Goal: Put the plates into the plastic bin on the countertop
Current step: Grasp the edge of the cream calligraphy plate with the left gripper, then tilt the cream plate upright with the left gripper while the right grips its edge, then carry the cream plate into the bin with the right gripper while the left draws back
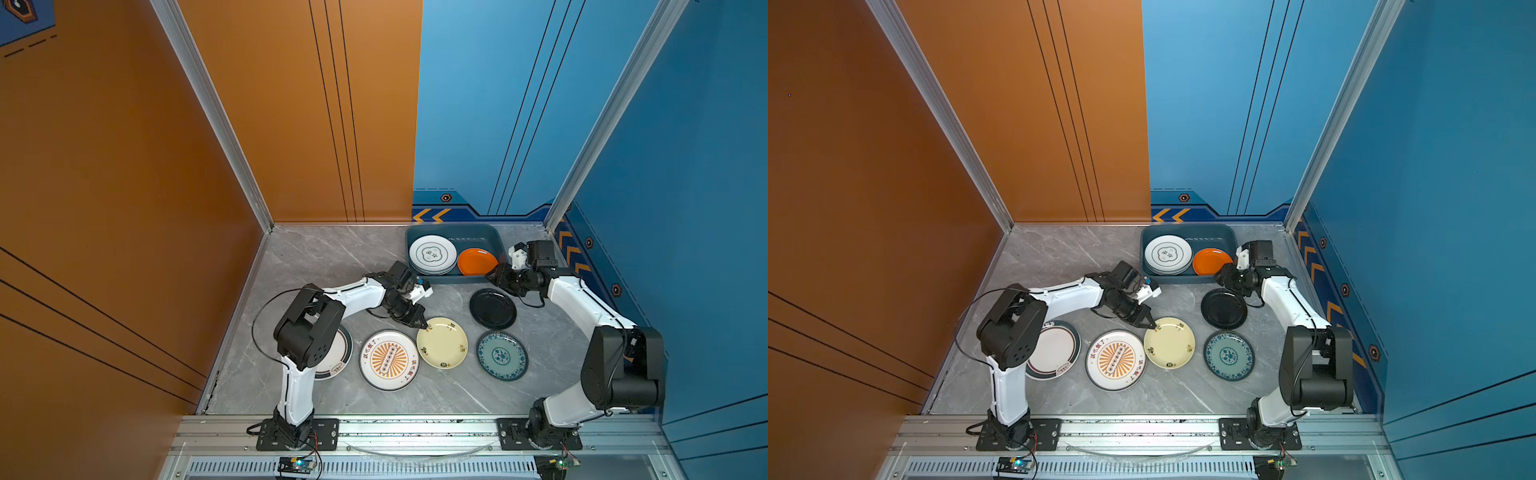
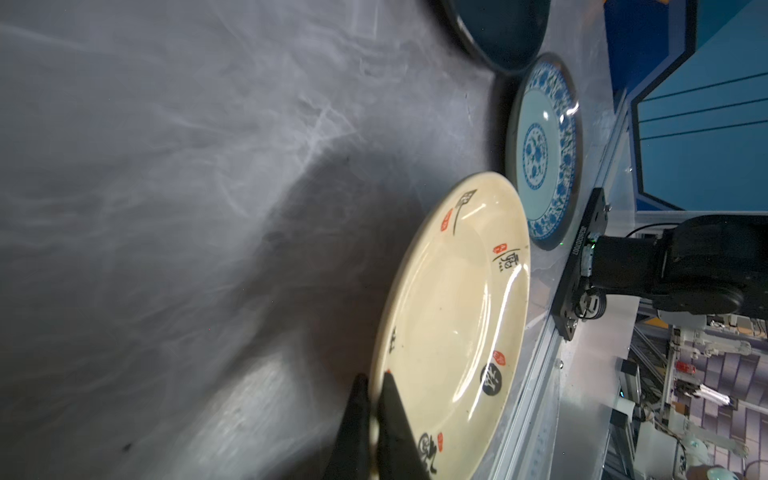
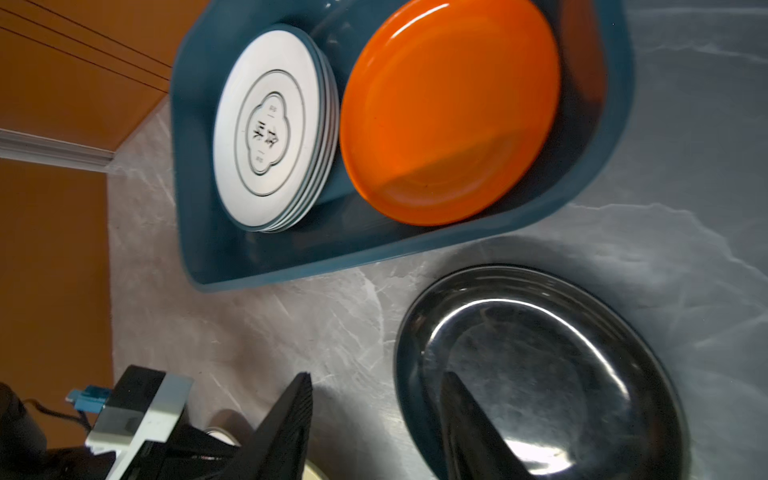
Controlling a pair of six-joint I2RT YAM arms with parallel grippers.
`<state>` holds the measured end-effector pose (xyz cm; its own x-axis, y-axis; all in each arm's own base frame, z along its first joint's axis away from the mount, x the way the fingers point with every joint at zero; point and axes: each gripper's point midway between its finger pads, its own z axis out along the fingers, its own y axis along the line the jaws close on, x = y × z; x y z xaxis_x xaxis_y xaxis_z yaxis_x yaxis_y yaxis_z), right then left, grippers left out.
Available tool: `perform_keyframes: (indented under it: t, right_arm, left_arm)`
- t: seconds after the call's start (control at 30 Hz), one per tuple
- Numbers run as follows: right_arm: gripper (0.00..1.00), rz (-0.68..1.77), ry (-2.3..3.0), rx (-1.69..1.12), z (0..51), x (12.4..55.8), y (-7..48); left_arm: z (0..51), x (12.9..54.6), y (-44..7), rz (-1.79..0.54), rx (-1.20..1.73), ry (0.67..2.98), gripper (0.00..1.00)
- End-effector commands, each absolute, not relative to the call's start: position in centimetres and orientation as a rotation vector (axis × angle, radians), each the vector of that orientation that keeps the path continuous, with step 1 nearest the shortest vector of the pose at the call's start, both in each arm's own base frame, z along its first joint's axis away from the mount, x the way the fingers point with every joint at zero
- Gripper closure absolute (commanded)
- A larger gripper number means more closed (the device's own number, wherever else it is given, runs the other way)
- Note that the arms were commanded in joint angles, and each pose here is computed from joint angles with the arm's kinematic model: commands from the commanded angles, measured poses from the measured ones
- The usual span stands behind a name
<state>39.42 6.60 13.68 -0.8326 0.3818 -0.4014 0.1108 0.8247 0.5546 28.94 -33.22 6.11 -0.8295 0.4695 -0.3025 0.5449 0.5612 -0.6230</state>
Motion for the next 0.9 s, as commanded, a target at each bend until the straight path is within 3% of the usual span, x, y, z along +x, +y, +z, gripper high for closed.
perform_keyframes:
  t: [0.0, 0.13, 0.3, 0.7, 0.87]
  right_arm:
    - [0.41, 0.892, 2.381, 0.209, 16.9, 39.9, 9.5]
    - [0.32, 1.066, 2.349, 0.12, 17.7, 39.8, 12.2]
    - [0.3, 1.226, 2.329, 0.025, 18.0, 39.6, 15.7]
    - [0.34, 1.304, 2.402, -0.136, 16.4, 38.7, 22.1]
    - [0.41, 1.339, 2.421, -0.175, 15.7, 38.3, 24.0]
  left_arm:
    - [9.7, 30.4, -32.2, -1.185, 0.766, 2.617, 1.0]
    - [12.1, 32.2, -30.6, -1.202, 0.661, 2.567, 1.0]
    - [13.9, 34.6, -28.4, -1.192, 0.529, 2.531, 1.0]
    - [17.1, 38.5, -27.0, -1.234, 0.414, 2.436, 1.0]
    - [17.2, 40.0, -26.8, -1.221, 0.385, 2.431, 1.0]
